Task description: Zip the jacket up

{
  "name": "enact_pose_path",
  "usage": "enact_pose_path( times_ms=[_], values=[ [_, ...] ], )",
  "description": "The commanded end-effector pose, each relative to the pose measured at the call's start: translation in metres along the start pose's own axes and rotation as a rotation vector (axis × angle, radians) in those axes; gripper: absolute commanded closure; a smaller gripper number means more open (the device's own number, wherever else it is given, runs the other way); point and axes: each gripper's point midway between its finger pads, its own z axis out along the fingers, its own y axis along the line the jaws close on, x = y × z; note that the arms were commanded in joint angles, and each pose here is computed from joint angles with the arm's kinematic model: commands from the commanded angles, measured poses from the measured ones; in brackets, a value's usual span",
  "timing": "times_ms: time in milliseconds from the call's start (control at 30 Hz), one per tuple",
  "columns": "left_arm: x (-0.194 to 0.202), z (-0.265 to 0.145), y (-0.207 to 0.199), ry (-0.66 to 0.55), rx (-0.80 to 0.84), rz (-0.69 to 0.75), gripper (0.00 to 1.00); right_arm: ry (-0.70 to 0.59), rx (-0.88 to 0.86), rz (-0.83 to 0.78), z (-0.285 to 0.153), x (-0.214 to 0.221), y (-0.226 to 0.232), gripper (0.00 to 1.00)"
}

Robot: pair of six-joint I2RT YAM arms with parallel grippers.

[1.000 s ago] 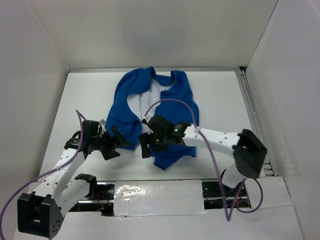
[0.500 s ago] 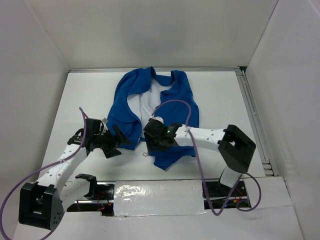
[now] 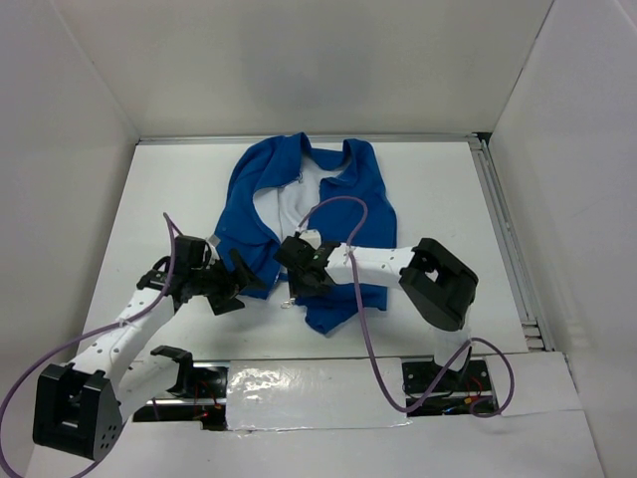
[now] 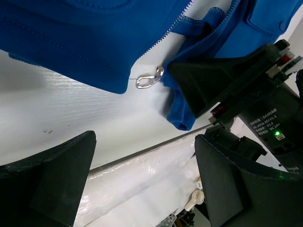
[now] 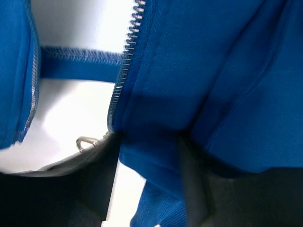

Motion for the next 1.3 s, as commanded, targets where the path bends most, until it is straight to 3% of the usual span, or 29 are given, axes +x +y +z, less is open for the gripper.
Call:
enact_pose_path(
  times_ms=[0, 33, 67, 167, 200, 467, 700, 767, 833, 1000, 1100, 1267],
  values=[
    [-0.008, -0.007, -0.011, -0.044, 0.021, 0.031, 0.03, 0.009, 0.127, 0.012, 0.019, 0.008, -0.020, 0.51],
    [-0.009, -0.008, -0.011, -0.049, 0.016, 0.034, 0.03, 0.006, 0.134, 0.009, 0.019, 0.008, -0.021, 0.57],
    [-0.012, -0.009, -0.011, -0.063, 0.004, 0.041, 0.02, 0.002, 0.148, 0.009, 0.020, 0.011, -0.023, 0.73],
    [-0.016, -0.010, -0.016, -0.074, -0.008, 0.072, 0.01, -0.003, 0.136, 0.009, 0.014, 0.010, -0.023, 0.97],
    [-0.015, -0.007, -0.015, -0.053, -0.022, 0.065, 0.01, -0.008, 0.136, 0.006, 0.011, 0.010, -0.025, 1.00],
    [-0.025, 0.005, -0.016, -0.045, -0.263, 0.106, 0.01, -0.101, -0.057, -0.008, -0.053, -0.025, -0.041, 1.00],
    [-0.047, 0.010, 0.005, -0.103, -0.502, 0.107, 0.01, -0.075, -0.043, 0.038, -0.045, -0.035, -0.095, 1.00],
    [-0.058, 0.018, 0.004, -0.112, -0.511, 0.150, 0.01, -0.077, -0.032, 0.047, -0.043, -0.039, -0.103, 1.00],
    [-0.077, 0.033, -0.005, -0.149, -0.447, 0.298, 0.01, -0.069, -0.057, 0.060, -0.041, -0.044, -0.107, 1.00],
    [-0.059, 0.063, -0.008, -0.003, -0.292, 0.510, 0.04, -0.074, -0.107, 0.071, -0.036, -0.053, -0.113, 1.00],
    [-0.046, 0.073, -0.007, 0.035, -0.265, 0.552, 0.09, -0.075, -0.114, 0.081, -0.033, -0.059, -0.116, 1.00],
    [-0.036, 0.083, 0.009, 0.094, -0.376, 0.529, 0.07, -0.101, -0.117, 0.091, -0.036, -0.068, -0.121, 1.00]
  ],
)
